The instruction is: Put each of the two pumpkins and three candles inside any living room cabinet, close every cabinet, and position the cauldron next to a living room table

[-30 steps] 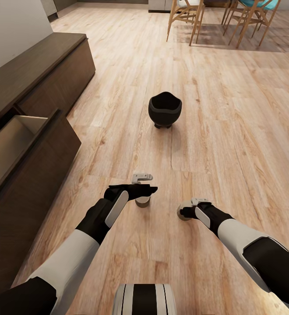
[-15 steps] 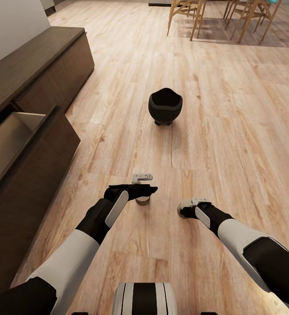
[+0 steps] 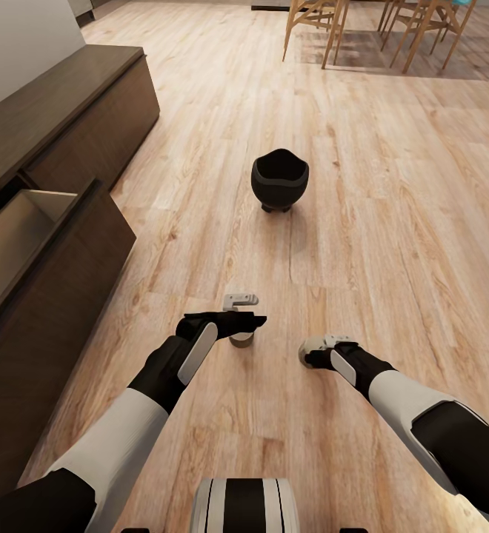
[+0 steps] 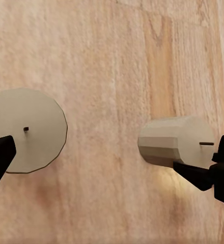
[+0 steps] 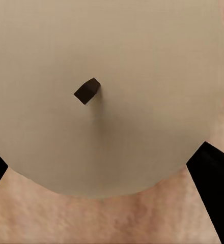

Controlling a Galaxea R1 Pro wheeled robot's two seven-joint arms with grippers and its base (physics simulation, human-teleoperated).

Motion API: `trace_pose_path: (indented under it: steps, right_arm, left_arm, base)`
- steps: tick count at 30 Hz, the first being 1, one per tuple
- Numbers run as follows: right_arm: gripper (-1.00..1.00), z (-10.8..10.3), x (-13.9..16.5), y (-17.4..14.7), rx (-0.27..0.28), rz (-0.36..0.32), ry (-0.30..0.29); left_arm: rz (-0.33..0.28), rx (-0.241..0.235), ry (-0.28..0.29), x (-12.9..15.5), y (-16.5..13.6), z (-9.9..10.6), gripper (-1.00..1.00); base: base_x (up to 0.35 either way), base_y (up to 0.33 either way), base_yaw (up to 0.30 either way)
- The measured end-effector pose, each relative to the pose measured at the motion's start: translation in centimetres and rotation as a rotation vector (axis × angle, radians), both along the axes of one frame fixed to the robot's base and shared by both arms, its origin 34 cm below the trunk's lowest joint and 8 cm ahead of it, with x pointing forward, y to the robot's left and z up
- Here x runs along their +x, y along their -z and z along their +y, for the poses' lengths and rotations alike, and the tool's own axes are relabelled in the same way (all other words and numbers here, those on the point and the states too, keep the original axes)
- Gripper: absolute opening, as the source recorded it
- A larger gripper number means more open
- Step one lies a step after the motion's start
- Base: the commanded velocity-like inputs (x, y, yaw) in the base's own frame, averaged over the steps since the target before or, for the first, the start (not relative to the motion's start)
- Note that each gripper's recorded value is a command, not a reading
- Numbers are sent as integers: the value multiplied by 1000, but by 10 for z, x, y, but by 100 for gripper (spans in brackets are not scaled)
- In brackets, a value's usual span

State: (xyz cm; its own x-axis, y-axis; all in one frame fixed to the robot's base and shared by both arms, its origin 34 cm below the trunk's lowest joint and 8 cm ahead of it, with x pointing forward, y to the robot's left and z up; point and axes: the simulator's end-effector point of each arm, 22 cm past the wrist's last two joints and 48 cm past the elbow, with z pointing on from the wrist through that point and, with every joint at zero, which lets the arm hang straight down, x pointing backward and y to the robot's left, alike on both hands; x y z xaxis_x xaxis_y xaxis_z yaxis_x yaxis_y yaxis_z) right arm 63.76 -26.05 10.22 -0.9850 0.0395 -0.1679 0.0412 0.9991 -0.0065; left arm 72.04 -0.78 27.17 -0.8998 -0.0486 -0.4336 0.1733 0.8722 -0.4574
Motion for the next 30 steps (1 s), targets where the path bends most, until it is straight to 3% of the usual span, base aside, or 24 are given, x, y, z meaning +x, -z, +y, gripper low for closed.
trace_pose_path:
  steps: [30]
  right_arm:
    - [-100, 0, 0, 0, 0, 0, 1]
  left_arm:
    - [0, 0, 0, 0, 0, 0, 100]
  base:
    - [0, 0, 0]
